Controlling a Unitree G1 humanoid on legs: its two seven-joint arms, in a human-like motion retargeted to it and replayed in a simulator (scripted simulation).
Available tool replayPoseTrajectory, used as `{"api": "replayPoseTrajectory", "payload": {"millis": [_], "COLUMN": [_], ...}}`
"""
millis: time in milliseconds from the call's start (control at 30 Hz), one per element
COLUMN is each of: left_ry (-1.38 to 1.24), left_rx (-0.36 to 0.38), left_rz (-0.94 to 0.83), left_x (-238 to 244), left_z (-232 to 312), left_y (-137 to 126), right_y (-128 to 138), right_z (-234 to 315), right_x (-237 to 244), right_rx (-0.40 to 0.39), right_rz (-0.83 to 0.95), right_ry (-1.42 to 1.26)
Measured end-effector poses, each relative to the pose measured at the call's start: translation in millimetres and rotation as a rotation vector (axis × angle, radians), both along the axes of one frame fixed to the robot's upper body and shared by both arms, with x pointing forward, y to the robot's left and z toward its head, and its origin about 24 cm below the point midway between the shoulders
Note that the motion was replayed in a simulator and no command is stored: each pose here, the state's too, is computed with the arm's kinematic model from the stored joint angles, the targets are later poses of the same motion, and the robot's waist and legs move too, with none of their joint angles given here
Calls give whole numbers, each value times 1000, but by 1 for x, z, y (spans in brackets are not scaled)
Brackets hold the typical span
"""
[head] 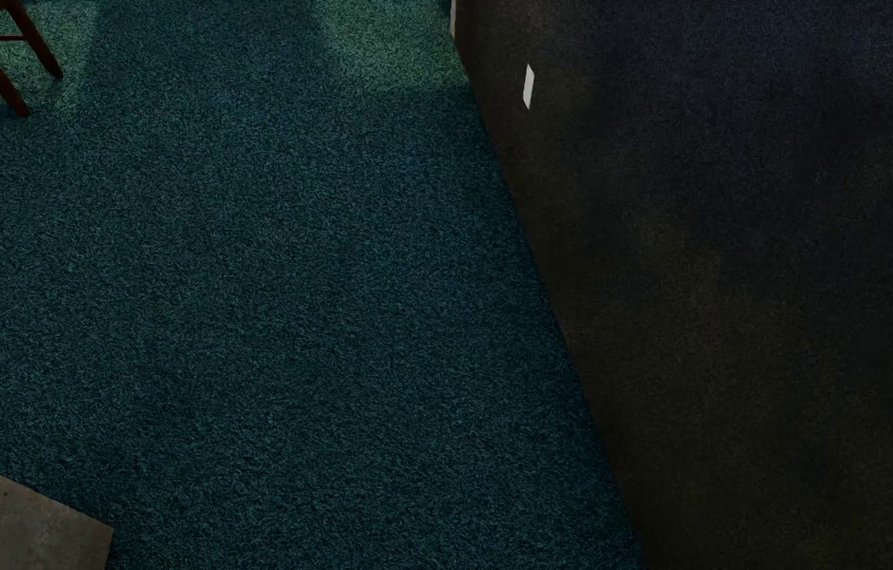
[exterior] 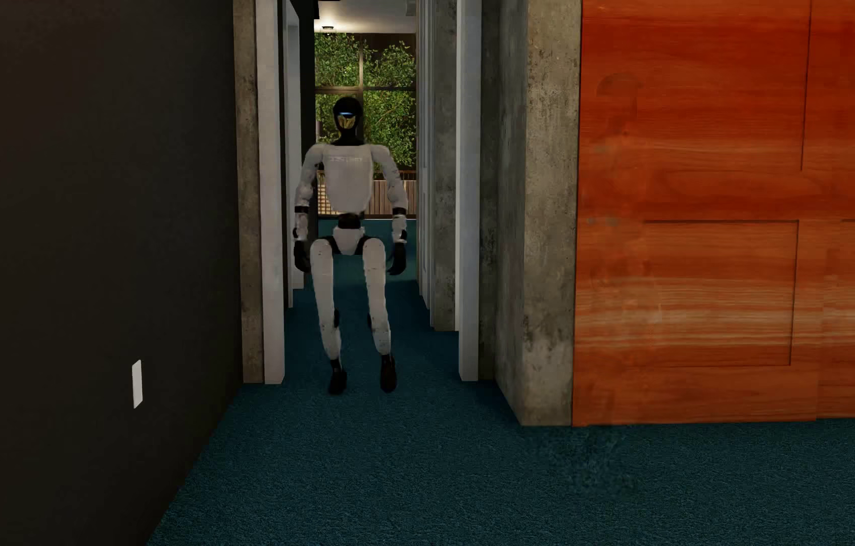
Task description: Go around the corner
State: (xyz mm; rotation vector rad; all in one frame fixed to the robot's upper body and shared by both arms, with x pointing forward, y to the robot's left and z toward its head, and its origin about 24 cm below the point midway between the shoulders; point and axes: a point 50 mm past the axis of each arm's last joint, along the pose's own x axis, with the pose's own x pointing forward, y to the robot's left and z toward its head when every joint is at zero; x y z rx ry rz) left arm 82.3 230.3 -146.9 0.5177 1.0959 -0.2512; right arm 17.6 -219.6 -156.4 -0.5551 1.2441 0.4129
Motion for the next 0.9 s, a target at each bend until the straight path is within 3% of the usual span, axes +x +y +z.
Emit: {"api": "replayPoseTrajectory", "payload": {"millis": [333,533,667,700,733,833,900], "left_ry": [138,237,311,303,215,-46,-193], "left_rx": [10,28,52,59,64,-9,-55], "left_rz": [-8,-8,-32,-62,41,18,10], "left_x": [-44,-77,-93,-86,-66,-1,33], "left_z": [-10,-13,-16,-16,-11,8,25], "left_y": [-1,3,5,5,17,5,-5], "right_y": [-10,18,34,37,38,32,12], "right_z": [4,4,0,-2,-3,2,6], "right_x": [20,35,20,12,5,15,27], "right_rx": [-27,57,104,106,109,101,51], "right_rz": [17,51,-19,-20,-62,28,-2], "right_ry": [-48,-105,-79,-51,-40,-68,-103]}}
